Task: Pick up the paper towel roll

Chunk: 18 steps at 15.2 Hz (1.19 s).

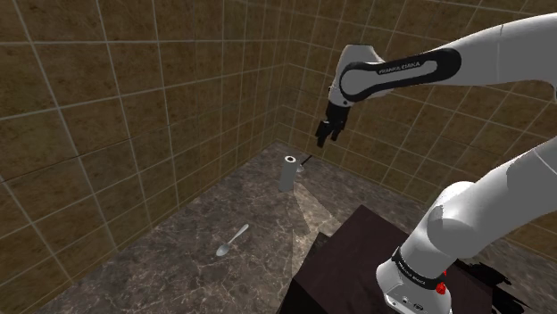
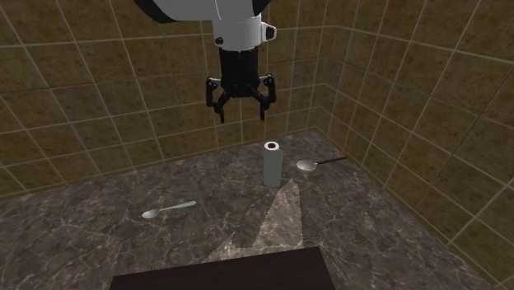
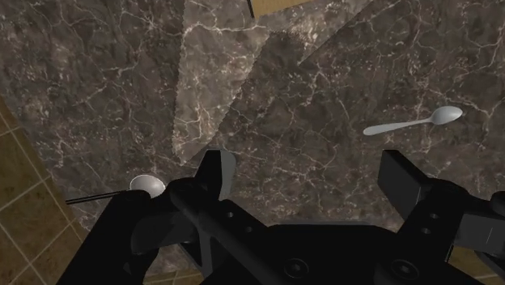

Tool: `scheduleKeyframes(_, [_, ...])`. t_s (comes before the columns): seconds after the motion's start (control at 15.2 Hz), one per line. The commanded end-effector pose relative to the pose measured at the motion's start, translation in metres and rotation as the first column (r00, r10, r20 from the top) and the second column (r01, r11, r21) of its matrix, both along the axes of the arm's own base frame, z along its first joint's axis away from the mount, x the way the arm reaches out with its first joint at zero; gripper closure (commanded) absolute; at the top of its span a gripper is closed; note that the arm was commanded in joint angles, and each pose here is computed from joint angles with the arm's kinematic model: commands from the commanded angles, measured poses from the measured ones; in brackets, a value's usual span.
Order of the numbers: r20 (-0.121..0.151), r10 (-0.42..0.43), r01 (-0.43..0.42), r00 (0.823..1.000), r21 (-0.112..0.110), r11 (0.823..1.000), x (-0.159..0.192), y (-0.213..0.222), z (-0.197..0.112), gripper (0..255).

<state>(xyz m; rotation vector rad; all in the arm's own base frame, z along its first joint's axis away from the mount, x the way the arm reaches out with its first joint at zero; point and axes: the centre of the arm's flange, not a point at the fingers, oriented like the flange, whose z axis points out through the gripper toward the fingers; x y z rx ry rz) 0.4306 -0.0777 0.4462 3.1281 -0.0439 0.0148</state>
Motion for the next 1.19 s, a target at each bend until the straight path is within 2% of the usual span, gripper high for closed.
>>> scheduleKeyframes(0.0, [0.003,0.009,-0.009,1.000,-0.003,1.000,0.015,-0.007,-0.021,0])
scheduleKeyframes(1.12, [0.015,0.078,-0.078,0.997,-0.027,0.997,0.161,-0.083,-0.170,0])
